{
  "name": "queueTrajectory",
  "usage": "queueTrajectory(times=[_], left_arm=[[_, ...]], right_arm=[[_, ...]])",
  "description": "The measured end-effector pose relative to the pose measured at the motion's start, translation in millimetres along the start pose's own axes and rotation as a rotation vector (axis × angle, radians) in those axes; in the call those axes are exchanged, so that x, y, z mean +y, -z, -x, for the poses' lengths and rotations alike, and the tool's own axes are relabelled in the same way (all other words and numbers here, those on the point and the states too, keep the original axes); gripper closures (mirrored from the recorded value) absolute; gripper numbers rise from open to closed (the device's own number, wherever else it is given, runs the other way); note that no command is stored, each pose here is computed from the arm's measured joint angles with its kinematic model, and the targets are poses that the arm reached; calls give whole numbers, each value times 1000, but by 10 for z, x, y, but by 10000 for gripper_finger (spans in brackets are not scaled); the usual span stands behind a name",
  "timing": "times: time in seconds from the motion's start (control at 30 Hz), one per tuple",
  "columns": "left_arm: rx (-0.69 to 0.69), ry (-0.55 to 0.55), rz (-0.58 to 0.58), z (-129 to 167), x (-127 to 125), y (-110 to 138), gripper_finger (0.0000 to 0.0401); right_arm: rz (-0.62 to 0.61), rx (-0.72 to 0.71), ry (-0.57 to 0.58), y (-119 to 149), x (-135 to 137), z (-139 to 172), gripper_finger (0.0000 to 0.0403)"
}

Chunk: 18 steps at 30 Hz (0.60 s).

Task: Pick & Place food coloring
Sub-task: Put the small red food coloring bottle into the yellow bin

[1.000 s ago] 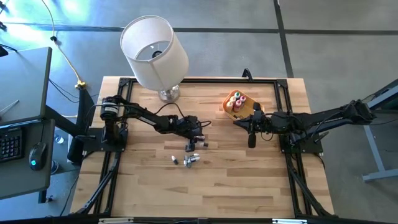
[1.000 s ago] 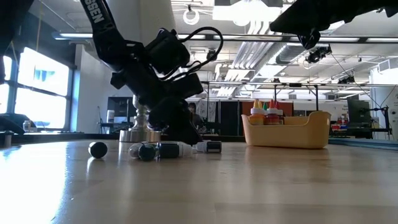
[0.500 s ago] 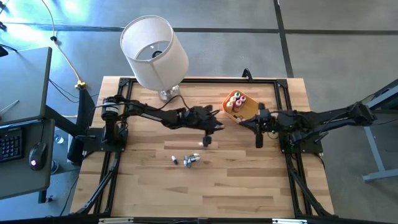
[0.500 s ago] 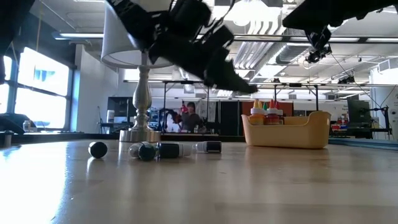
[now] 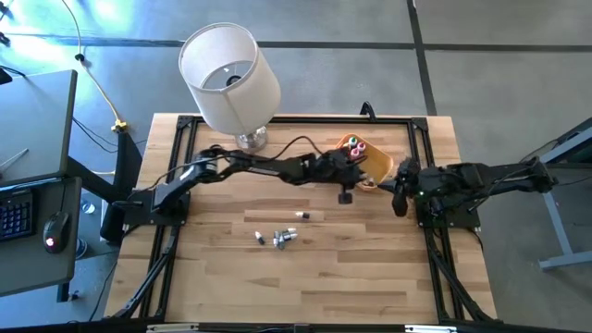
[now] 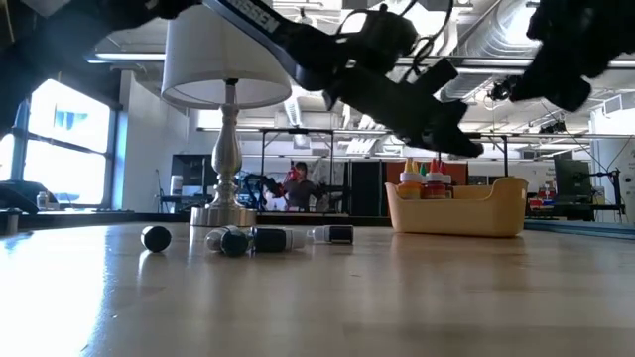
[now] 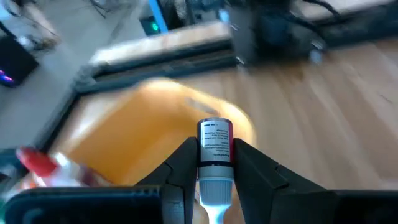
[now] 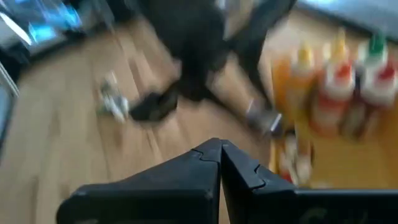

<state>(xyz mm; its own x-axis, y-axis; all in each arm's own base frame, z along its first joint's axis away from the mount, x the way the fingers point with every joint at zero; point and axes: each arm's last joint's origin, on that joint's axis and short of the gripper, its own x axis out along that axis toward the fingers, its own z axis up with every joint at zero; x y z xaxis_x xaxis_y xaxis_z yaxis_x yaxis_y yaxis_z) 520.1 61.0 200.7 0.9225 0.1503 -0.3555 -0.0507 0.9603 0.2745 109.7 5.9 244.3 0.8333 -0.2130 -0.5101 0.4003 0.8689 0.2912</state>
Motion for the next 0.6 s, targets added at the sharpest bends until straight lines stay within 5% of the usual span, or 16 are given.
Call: queueTrajectory(times=[0.23, 0.6], left_arm=[[6, -43, 14, -247, 150, -24, 318], [71, -92, 90, -266, 461, 140, 301]], right_arm=[[2, 221, 95, 194, -105, 3, 402], [84, 147, 22, 116, -45, -17, 402]])
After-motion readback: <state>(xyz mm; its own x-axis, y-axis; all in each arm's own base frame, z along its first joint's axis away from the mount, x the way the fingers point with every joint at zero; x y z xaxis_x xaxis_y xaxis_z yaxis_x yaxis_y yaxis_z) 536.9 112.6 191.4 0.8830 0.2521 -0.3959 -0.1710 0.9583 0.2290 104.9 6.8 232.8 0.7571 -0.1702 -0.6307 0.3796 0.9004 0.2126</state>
